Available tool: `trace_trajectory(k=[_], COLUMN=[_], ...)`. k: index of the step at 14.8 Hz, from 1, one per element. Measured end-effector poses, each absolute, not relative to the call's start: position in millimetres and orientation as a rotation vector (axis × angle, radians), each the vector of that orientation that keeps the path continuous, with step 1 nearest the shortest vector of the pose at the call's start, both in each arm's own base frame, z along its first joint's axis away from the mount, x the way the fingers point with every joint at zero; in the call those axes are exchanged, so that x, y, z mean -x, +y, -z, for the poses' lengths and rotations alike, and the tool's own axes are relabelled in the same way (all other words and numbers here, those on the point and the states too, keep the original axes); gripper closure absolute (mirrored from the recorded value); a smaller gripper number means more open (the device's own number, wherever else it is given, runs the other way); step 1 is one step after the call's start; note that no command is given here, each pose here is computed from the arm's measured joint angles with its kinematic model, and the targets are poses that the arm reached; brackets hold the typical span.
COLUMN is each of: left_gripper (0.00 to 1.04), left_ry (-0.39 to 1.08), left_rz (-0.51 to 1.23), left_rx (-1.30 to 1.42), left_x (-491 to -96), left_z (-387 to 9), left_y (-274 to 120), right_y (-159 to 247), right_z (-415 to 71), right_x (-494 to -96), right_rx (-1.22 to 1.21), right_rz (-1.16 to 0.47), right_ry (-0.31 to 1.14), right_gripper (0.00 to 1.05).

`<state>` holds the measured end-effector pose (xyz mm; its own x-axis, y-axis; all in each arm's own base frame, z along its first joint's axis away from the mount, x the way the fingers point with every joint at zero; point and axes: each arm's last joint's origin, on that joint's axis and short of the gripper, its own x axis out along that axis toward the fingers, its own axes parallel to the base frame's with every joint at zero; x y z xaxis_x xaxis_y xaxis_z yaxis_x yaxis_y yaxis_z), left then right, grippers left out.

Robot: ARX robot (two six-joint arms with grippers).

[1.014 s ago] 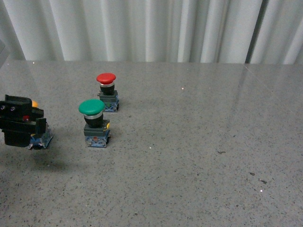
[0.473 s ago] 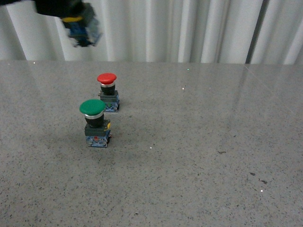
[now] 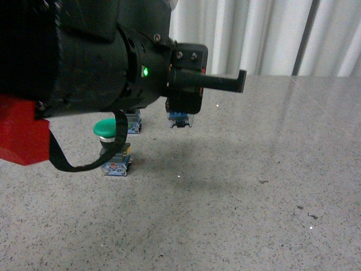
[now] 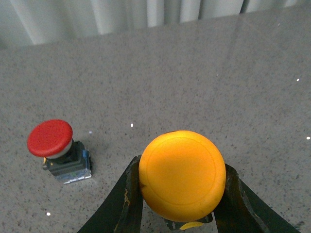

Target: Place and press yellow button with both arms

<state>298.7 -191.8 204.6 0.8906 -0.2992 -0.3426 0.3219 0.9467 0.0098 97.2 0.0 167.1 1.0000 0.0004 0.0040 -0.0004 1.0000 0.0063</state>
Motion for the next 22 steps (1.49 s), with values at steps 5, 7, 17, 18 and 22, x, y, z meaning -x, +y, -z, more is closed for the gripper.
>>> trace_trajectory(k=[5, 7, 17, 18, 22], left_gripper=[0.73, 0.73, 0.05, 0.08, 0.07], left_ry=[0.398, 0.414, 0.386, 0.35, 0.114], left_rz=[0.34, 0.337, 0.31, 0.305, 0.17], left_rx=[-0.045, -0.035, 0.0, 0.012, -0.031], left_x=[-304, -304, -302, -300, -268], left_z=[-177, -170, -176, -187, -251], left_y=[-213, -218, -214, -207, -136], right_y=[0, 0, 0, 0, 0], right_z=[-167, -167, -167, -167, -167], right_x=[-97, -97, -97, -97, -97], right_rx=[-0.006, -0.006, -0.006, -0.006, -0.006], right_rz=[0.0, 0.0, 0.0, 0.0, 0.0], right_ry=[-0.004, -0.004, -0.004, -0.004, -0.004], right_gripper=[0.06, 0.06, 0.06, 0.06, 0.06])
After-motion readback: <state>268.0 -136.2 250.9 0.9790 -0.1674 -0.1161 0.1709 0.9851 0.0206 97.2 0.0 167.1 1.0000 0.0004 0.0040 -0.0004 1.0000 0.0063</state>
